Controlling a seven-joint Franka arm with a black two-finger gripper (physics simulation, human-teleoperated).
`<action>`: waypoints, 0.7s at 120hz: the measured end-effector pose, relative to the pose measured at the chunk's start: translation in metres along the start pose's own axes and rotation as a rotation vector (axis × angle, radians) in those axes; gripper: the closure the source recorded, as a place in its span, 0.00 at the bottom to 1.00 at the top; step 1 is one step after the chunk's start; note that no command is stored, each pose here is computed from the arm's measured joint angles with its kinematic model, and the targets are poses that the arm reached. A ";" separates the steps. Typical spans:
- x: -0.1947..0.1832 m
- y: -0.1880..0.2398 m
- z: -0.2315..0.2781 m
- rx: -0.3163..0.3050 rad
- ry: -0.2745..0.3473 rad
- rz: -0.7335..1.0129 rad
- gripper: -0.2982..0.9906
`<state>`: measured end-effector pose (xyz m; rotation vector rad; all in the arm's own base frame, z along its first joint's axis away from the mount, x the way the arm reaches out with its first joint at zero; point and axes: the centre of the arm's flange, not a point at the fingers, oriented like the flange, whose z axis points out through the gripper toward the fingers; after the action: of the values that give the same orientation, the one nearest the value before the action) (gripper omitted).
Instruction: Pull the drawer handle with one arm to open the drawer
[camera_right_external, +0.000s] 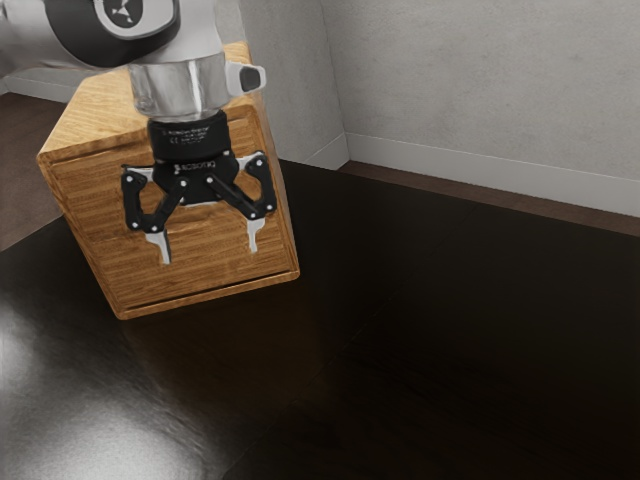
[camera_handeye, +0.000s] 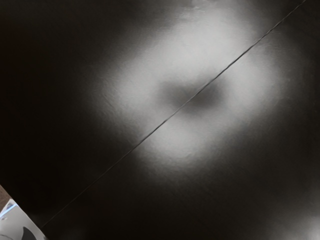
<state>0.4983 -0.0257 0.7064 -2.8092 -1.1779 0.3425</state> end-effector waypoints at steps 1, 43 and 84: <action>0.001 0.001 -0.001 -0.007 0.007 -0.012 0.25; -0.017 -0.025 -0.105 -0.327 0.284 -0.432 0.25; 0.138 -0.179 -0.090 -0.373 0.494 -1.450 0.27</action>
<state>0.4888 0.1996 0.7974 -1.3138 -2.7051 -0.6595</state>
